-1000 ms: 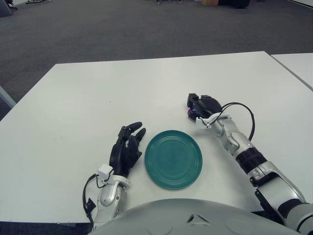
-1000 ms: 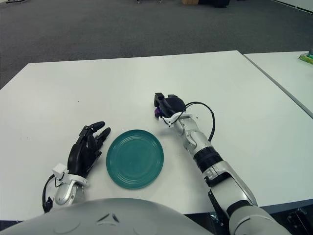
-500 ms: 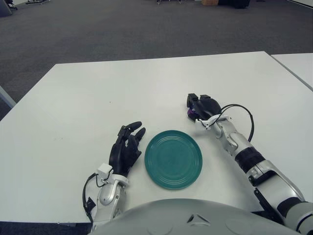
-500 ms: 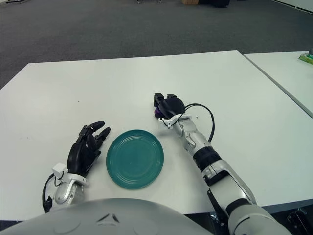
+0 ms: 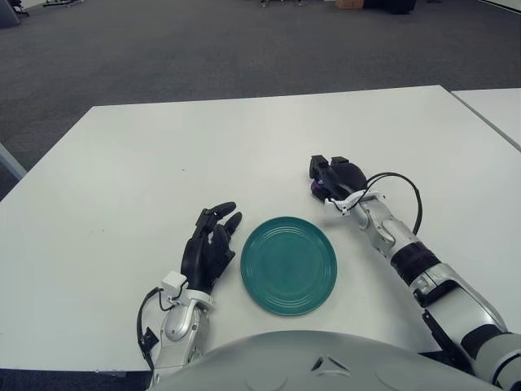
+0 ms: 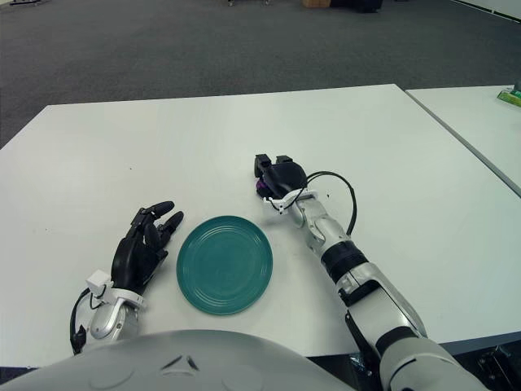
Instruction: Put the gum into the plate.
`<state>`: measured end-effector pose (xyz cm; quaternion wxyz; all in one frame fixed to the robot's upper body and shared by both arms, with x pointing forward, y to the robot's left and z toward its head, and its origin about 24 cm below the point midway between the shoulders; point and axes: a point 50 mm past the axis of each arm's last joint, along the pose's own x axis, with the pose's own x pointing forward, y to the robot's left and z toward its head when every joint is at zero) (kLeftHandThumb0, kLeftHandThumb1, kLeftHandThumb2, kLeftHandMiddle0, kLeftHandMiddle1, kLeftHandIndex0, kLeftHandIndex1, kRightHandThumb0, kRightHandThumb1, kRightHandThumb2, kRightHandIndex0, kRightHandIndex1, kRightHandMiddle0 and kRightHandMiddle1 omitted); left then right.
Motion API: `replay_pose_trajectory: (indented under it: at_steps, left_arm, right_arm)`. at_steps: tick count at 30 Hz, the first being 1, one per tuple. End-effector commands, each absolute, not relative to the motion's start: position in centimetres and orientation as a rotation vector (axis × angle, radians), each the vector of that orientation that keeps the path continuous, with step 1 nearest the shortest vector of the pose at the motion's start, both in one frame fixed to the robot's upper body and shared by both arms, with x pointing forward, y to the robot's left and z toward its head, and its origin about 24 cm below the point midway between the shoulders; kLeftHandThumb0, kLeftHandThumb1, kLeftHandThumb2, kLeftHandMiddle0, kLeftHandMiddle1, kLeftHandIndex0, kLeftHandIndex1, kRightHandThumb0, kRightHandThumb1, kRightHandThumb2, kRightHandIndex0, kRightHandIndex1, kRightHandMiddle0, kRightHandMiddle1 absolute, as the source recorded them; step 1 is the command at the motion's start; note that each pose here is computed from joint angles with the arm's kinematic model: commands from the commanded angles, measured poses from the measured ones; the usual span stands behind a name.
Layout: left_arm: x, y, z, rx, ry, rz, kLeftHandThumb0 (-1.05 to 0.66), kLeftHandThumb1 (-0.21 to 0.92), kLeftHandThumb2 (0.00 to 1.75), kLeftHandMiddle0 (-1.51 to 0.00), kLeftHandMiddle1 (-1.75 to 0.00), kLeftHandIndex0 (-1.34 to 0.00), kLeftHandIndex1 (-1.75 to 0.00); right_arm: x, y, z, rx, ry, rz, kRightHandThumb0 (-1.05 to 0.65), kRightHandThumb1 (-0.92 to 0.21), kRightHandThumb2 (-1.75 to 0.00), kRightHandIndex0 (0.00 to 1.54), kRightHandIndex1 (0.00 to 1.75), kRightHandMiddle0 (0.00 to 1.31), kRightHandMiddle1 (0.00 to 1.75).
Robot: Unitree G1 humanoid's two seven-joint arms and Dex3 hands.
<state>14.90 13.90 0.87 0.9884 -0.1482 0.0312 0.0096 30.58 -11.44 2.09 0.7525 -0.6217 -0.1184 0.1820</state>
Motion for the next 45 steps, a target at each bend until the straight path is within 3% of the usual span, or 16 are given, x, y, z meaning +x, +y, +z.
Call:
replay_pose_trajectory:
  at_steps: [1, 12, 26, 37, 45]
  left_arm:
    - [15.2, 13.9, 1.0, -0.301, 0.052, 0.007, -0.93, 0.92, 0.85, -0.48, -0.36, -0.19, -1.01]
    - [15.3, 13.8, 1.0, -0.296, 0.055, 0.003, -0.94, 0.92, 0.84, -0.47, -0.36, -0.19, -1.01]
    - [15.3, 13.6, 1.1, -0.307, 0.047, 0.004, -0.92, 0.92, 0.84, -0.48, -0.36, -0.20, -1.01]
    - [15.2, 13.7, 1.1, -0.296, 0.053, 0.001, -0.93, 0.92, 0.84, -0.47, -0.36, -0.20, -1.02]
    - [15.2, 13.6, 1.2, -0.297, 0.056, 0.000, -0.94, 0.92, 0.85, -0.46, -0.35, -0.21, -1.03]
  right_arm:
    - [30.9, -11.7, 2.3, -1.383, -0.264, 0.404, -0.41, -0.55, -1.02, 0.99, 1.75, 0.44, 1.75]
    - [33.1, -11.5, 7.4, -1.342, -0.428, 0.322, -0.43, -0.48, -1.11, 1.03, 1.75, 0.49, 1.75]
    - [31.9, -11.1, 11.1, -1.349, -0.510, 0.320, -0.43, -0.48, -1.12, 1.01, 1.75, 0.49, 1.75]
    - [31.5, -10.8, 11.5, -1.322, -0.514, 0.359, -0.43, -0.50, -1.08, 0.93, 1.75, 0.47, 1.75]
    - [29.8, -9.7, 11.3, -1.278, -0.516, 0.408, -0.42, -0.51, -1.07, 0.93, 1.75, 0.46, 1.75]
